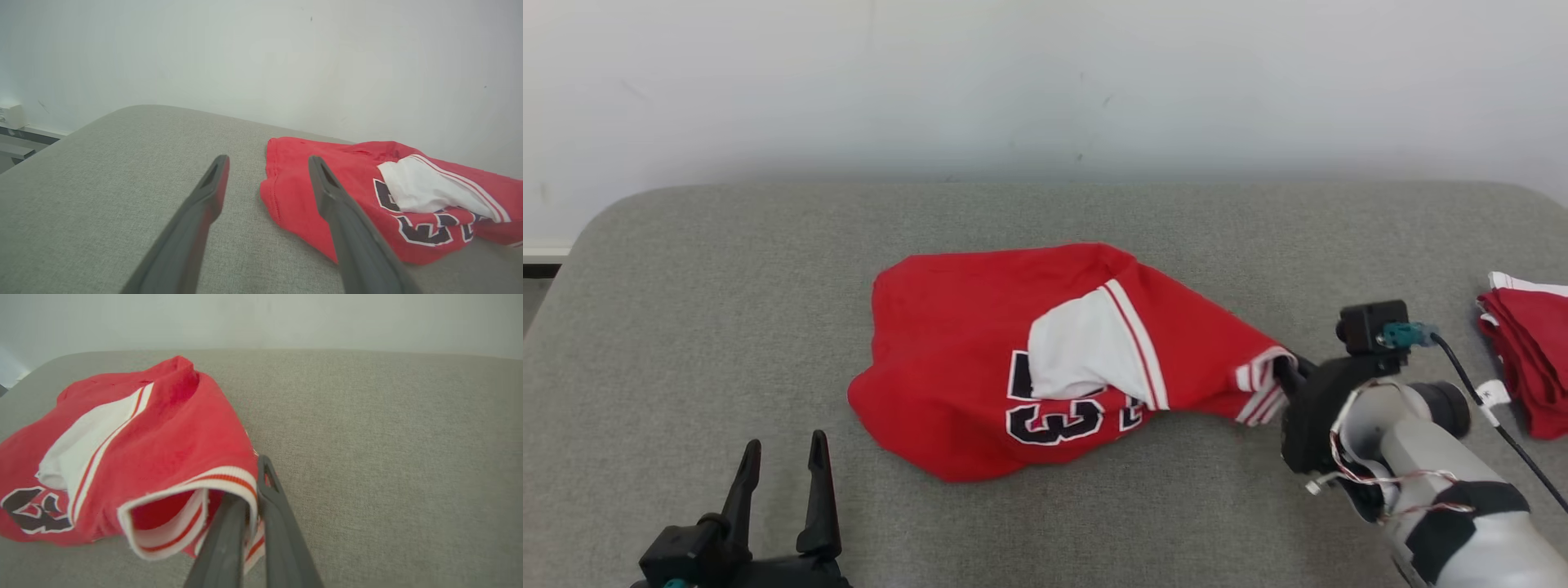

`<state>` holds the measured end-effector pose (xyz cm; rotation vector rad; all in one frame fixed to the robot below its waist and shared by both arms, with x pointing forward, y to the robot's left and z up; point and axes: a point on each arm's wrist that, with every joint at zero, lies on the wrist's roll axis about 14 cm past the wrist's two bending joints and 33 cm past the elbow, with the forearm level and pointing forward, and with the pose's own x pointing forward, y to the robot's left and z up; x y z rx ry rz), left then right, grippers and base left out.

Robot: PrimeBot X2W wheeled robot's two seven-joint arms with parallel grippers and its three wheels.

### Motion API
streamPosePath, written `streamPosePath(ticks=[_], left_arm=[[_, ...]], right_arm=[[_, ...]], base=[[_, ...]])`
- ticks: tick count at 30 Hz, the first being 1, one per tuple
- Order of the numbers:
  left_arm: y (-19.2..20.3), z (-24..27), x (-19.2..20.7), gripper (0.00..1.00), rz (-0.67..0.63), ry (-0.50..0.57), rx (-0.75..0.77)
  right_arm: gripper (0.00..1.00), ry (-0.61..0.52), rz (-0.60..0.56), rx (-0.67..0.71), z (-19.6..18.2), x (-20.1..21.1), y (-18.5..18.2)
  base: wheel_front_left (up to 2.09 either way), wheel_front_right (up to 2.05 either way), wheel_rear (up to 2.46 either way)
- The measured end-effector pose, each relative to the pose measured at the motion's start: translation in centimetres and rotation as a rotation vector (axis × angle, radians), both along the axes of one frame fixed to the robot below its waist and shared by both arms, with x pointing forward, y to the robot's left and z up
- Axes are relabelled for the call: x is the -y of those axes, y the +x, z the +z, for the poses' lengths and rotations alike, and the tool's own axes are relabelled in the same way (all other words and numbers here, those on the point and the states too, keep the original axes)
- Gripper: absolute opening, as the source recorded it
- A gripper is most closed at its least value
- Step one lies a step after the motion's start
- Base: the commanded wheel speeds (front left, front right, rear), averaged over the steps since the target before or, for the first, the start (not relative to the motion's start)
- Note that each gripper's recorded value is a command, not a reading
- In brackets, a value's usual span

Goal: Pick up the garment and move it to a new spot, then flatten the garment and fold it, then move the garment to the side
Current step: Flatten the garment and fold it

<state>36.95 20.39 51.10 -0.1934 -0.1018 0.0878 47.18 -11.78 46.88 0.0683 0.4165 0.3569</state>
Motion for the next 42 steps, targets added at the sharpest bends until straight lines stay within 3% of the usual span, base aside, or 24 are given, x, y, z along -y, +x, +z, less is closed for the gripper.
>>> streamPosePath(ticks=[1, 2, 13, 17, 22, 26, 30, 35, 42], left_arm=[[0.1, -0.2, 0.2, 1.00, -0.010, 0.000, -0.005], [0.2, -0.2, 0.3, 1.00, -0.014, 0.000, -0.005], [0.0, 0.4, 0.7, 1.00, -0.025, 0.000, 0.012], [-0.2, 0.5, 0.4, 1.00, -0.011, -0.001, 0.014], [-0.8, 0.3, 0.2, 1.00, -0.003, -0.002, 0.009], [-1.2, 0.4, -0.1, 1.00, 0.002, -0.002, 0.014], [-1.4, 0.5, -0.2, 1.00, 0.003, -0.003, 0.017], [-1.2, 0.2, -0.2, 1.00, 0.003, -0.002, 0.008], [-0.9, -0.1, -0.3, 1.00, 0.007, -0.002, -0.003]], right_arm=[[0.36, -0.059, -0.019, -0.047, -1.5, 1.9, -0.7], [1.00, -0.092, -0.026, -0.065, -2.2, 2.9, -1.1], [1.00, -0.208, -0.064, -0.155, -2.9, 7.9, -2.7], [1.00, -0.148, -0.084, -0.074, -0.5, 8.0, -1.8], [1.00, -0.190, -0.090, -0.034, 1.6, 9.1, -1.7], [1.00, -0.206, -0.048, 0.069, 4.7, 7.1, -1.5], [1.00, -0.147, 0.049, 0.153, 6.5, 1.2, -2.4], [1.00, -0.122, 0.136, 0.164, 5.1, -4.0, -3.5], [1.00, -0.220, 0.230, 0.057, -0.9, -7.0, -4.5]], base=[[0.00, 0.00, 0.00], [0.00, 0.00, 0.00], [0.00, 0.00, 0.00], [0.00, 0.00, 0.00], [0.00, 0.00, 0.00], [0.00, 0.00, 0.00], [0.00, 0.00, 0.00], [0.00, 0.00, 0.00], [0.00, 0.00, 0.00]])
